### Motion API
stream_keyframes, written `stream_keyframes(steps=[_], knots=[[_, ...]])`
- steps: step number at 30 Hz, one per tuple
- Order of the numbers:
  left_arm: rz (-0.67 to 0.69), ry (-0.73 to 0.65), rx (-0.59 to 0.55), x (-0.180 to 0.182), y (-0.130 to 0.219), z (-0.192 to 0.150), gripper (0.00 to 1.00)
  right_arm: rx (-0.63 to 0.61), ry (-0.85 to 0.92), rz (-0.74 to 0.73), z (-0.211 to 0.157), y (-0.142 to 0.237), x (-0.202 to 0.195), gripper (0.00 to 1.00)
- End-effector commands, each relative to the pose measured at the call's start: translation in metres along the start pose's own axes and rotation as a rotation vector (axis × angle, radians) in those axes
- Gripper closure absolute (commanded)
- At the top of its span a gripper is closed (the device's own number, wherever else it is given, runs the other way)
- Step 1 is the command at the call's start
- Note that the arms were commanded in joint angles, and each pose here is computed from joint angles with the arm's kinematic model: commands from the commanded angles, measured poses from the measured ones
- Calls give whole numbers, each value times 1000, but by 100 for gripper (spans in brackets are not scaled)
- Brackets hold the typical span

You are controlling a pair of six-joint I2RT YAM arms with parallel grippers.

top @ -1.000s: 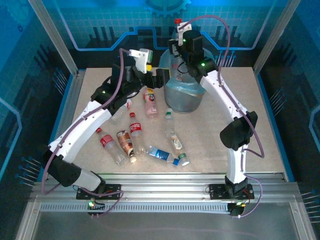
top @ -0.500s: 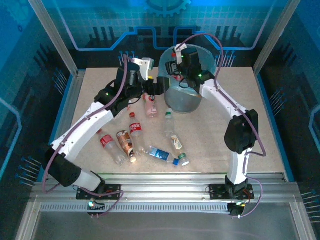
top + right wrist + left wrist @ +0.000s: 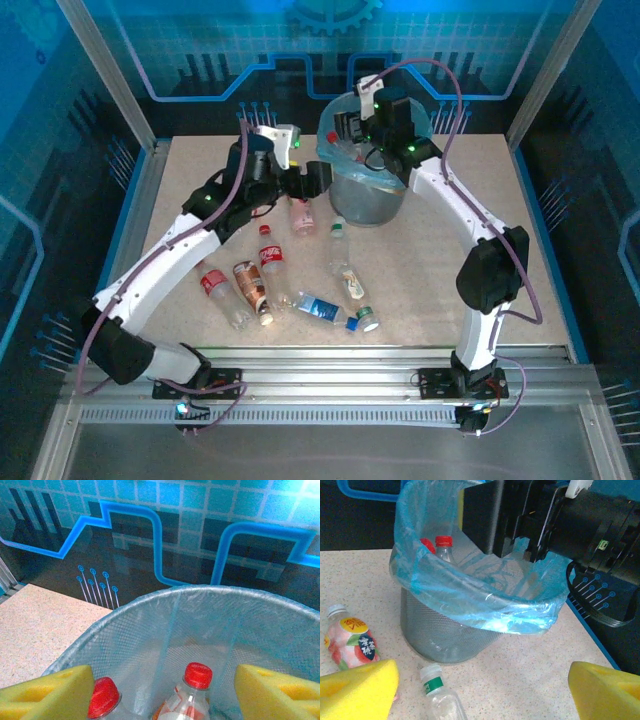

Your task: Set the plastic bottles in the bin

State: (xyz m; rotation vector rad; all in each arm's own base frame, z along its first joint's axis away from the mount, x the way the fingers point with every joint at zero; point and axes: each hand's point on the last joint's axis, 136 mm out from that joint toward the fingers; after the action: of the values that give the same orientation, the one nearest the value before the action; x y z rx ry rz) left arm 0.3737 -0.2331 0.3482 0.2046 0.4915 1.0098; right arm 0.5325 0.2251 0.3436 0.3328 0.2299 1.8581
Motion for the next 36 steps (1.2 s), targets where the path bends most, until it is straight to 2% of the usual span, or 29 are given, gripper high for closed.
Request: stream_keyframes(steps=[1,7,12,16,21,28,36], knots=[[45,-17,-37,10,17,5,11,4,-45,-41,15,6,-11,25],[122,-29,-40,27,43,-9,11,49,-90,27,22,25,4,25],[209,-23,-4,47,66,-32,11,66,-62,83,30,67,32,24],[254,4,49,59,81,-58,11,109,26,149,8,101,70,22],[317,44,161,76,98,-104,11,197,111,206,-54,135,98,20],[350,124,281,90,107,-163,11,475,134,157,-173,149,74,14],[332,170,339,94,87,-198,11,727,139,91,-261,160,52,11]])
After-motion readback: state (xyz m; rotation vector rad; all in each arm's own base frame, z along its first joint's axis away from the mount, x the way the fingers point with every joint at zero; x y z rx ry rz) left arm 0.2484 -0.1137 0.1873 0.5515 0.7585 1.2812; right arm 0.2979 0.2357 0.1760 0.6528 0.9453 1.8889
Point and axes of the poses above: each hand's point on the last joint's axis, 136 mm out from that joint toward the fingers, its own y axis back along the fingers, its own x axis along the line the jaws close on, z = x × y, and after that the axes turned 7 degrees about -y, right-handed
